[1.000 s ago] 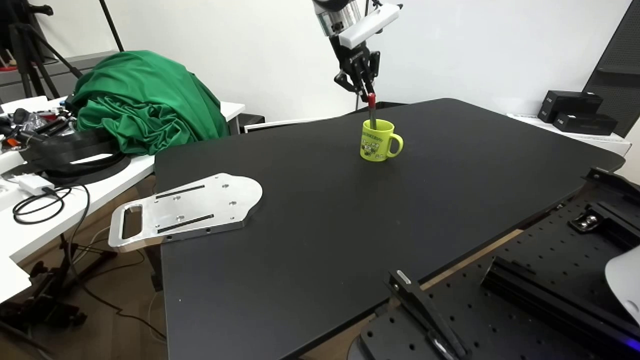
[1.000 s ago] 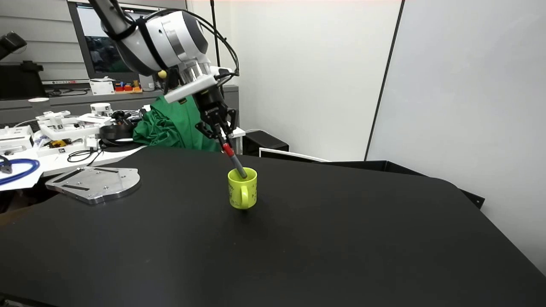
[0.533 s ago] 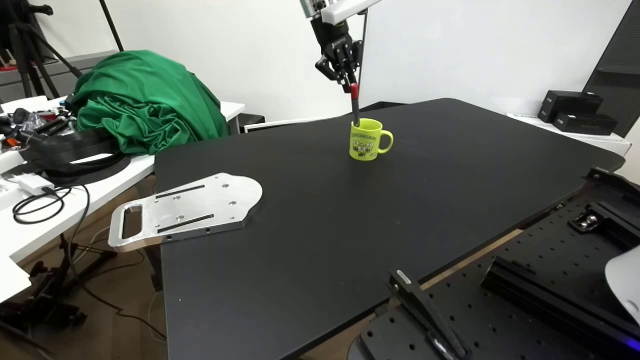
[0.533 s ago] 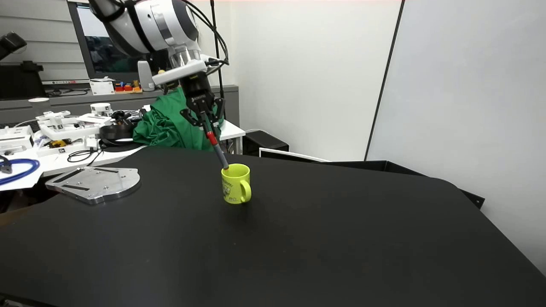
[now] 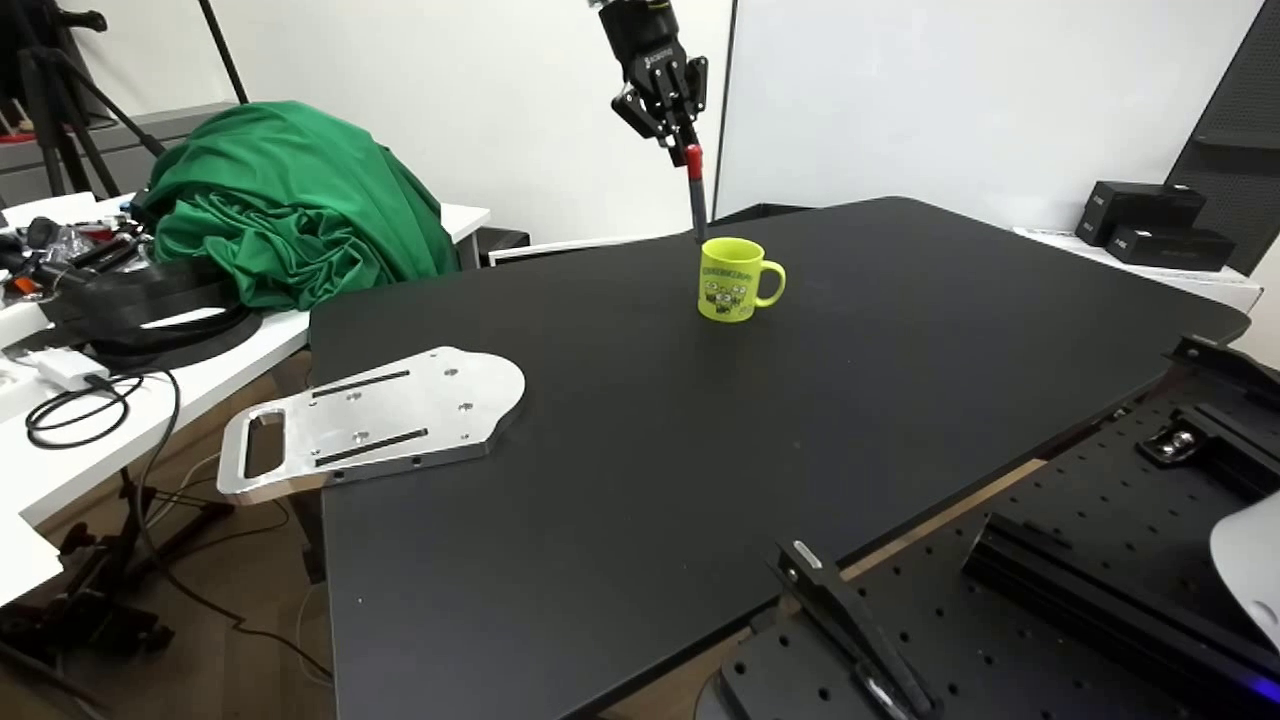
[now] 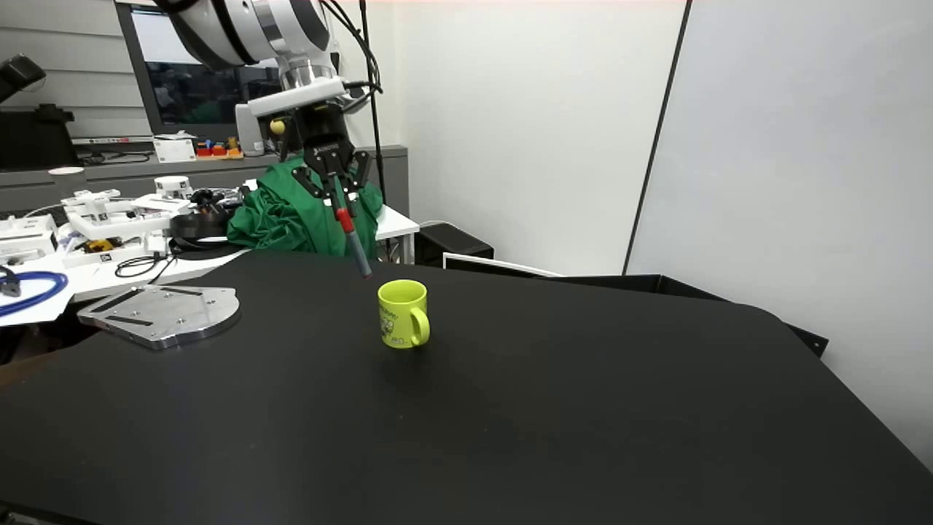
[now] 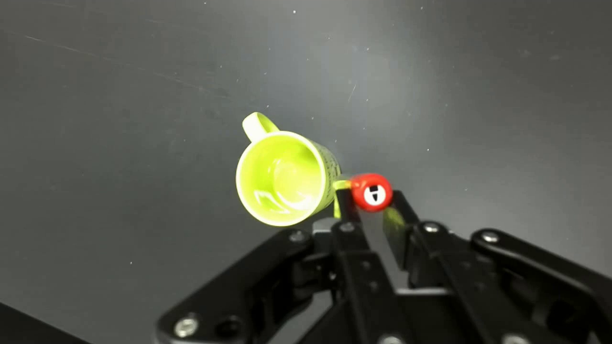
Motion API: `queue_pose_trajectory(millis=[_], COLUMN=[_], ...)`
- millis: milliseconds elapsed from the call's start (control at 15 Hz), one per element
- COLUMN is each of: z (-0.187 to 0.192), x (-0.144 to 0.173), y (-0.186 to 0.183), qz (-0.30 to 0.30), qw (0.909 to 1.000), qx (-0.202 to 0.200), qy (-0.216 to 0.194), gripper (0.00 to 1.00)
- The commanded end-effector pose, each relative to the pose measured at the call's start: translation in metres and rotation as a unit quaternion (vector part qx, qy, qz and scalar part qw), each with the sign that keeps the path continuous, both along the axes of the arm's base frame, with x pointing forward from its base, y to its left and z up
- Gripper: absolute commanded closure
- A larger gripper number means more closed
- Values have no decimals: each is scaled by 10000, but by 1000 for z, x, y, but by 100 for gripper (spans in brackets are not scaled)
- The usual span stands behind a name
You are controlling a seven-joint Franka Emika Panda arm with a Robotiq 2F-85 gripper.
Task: Pick the marker from the cup and put it on the table, then pick it and put it back in the cup
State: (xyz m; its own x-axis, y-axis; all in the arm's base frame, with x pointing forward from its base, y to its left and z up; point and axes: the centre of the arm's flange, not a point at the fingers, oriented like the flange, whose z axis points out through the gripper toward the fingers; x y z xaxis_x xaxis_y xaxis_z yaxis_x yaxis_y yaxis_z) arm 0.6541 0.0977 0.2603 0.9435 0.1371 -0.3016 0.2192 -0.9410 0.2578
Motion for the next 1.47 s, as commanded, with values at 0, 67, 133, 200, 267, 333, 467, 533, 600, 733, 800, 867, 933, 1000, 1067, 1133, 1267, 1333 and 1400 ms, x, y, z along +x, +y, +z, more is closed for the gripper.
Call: queue_pose_trajectory(millis=[0,67,133,200,267,333,467,533,600,733,800,867,933,1000,1067,1133,1267,1333,1400], z=[-21,-29,-42,-55,-69,-83,-111,-125,-137,-158,-168,-174,-179,-185,-189,-194,-203,-207,-209], x=[16,15,12,10,8,5,0,-3,-5,-10,-13,-15,-18,-19,-21,-22,-23,-23,-23], y=[-2,-3,-4,-5,-5,-6,-4,-2,-1,4,6,8,11,14,16,19,25,29,32], qz=[-7,-4,-14,-45,-78,-116,-164,-187,-206,-227,-225,-220,-210,-194,-176,-154,-70,-27,14], qw=[9968,9952,9931,9906,9877,9846,9779,9740,9713,9660,9647,9637,9651,9662,9693,9717,9778,9800,9821], qx=[417,511,627,716,817,904,1070,1148,1187,1263,1276,1279,1256,1253,1199,1162,1086,1069,1049], qy=[688,832,995,1167,1333,1492,1788,1942,2052,2243,2291,2334,2291,2245,2142,2049,1793,1681,1567], gripper=[95,95,95,95,95,95,95,95,95,95,95,95,95,95,95,95,95,95,95])
